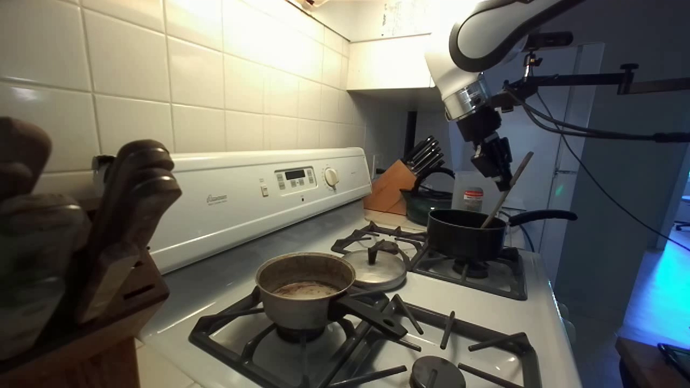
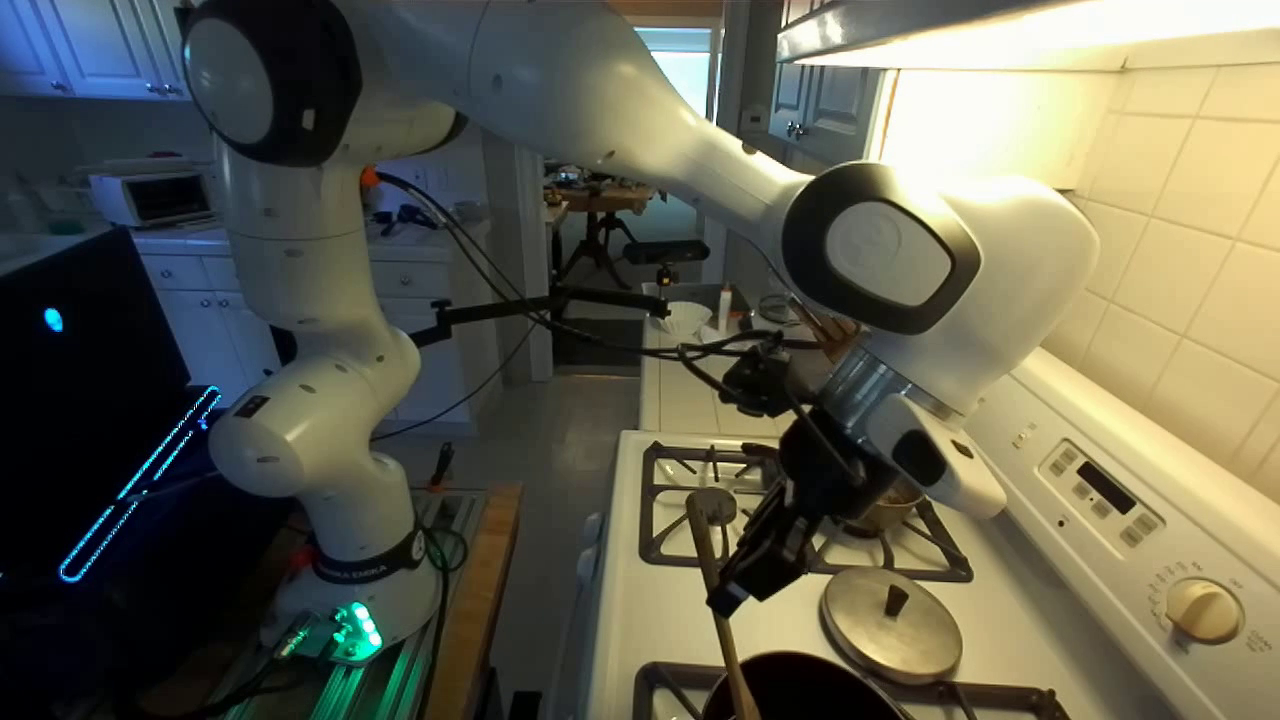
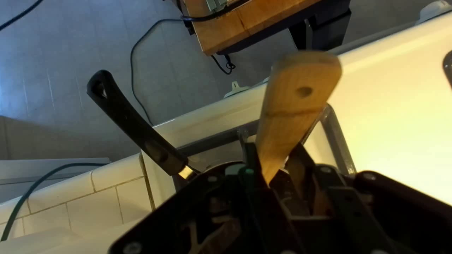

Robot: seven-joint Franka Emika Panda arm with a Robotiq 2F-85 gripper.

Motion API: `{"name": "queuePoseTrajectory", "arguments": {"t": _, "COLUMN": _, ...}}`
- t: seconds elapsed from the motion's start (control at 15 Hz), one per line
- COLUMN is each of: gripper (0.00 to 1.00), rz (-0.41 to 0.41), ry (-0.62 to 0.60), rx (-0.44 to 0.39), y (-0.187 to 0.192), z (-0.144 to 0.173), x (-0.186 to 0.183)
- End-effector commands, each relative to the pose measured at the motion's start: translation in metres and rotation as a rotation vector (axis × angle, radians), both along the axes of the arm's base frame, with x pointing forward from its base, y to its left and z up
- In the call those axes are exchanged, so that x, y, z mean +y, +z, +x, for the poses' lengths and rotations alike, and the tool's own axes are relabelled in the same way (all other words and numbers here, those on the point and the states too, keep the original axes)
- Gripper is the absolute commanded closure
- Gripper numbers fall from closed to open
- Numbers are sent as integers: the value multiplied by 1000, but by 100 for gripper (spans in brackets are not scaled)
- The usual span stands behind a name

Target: Pick up the wooden spoon, then move it around in the pot and then place it on the counter

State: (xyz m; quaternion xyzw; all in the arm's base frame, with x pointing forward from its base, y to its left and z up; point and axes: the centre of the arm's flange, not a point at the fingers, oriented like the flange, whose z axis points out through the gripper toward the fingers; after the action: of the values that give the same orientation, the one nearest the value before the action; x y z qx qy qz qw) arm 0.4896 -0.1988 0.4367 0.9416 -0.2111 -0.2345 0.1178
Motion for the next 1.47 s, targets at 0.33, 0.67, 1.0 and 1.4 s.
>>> {"name": "queuePoseTrajectory", "arguments": {"t": 0.33, "gripper": 93, "rz": -28, "ry": -84, "rx": -45, "y": -2, "z": 6, "x": -26}}
{"name": "queuePoseTrajectory", "arguments": {"t": 0.67, "gripper": 93, "rz": -62, "ry": -68, "rx": -116, "y": -11, "z": 38, "x": -19}}
{"name": "queuePoseTrajectory", "arguments": {"t": 1.0, "gripper": 93, "rz": -82, "ry": -37, "rx": -161, "y": -16, "z": 71, "x": -7}}
{"name": "queuePoseTrajectory", "arguments": {"t": 1.4, "gripper": 93, "rz": -52, "ry": 28, "rx": -137, "y": -13, "z": 63, "x": 14}}
